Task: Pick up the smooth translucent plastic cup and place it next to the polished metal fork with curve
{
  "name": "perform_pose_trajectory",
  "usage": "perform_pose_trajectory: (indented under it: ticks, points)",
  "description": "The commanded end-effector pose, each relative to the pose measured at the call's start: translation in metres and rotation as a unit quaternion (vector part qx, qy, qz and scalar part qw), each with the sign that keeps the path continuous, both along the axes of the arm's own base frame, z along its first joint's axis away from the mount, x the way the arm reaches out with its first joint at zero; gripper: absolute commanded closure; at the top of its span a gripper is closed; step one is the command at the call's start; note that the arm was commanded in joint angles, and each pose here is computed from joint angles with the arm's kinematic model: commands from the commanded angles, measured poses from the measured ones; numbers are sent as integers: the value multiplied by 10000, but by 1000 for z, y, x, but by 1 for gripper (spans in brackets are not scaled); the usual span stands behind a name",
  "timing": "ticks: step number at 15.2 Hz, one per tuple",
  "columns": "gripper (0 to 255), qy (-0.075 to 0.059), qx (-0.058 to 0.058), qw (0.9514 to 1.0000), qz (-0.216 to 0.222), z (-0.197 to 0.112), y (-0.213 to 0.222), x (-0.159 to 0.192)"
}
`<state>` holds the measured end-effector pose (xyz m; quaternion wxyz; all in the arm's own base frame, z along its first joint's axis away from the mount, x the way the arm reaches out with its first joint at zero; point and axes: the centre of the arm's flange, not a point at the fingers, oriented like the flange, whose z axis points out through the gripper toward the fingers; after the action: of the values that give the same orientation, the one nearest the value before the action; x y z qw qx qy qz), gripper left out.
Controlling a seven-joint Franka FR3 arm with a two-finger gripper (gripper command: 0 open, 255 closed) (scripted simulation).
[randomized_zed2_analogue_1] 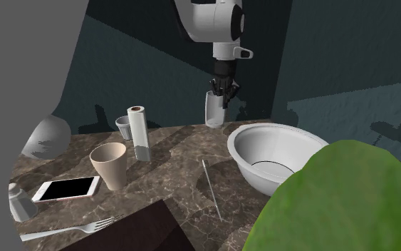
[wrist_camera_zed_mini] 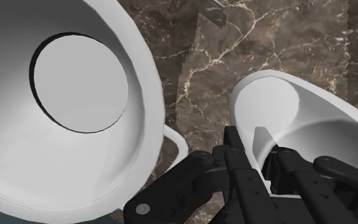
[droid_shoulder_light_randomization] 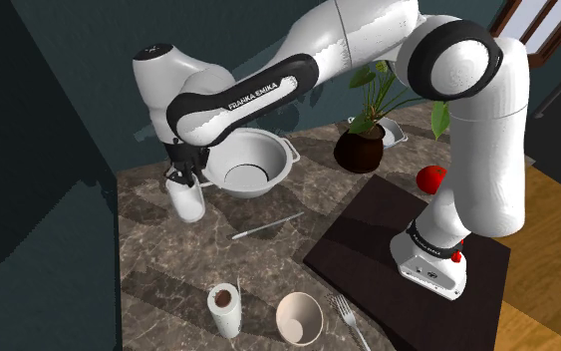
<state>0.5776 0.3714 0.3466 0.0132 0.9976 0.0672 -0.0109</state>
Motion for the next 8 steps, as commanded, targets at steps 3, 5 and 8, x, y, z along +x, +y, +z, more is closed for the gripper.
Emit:
perform_pose_trajectory:
  ticks: [3, 5, 8]
  points:
    - [255, -1, 1, 10000, 0, 22, 1, 0]
    - [255, -1, 1, 10000, 0, 33, 1, 0]
    - [255, -1, 1, 10000, 0, 48, 1, 0]
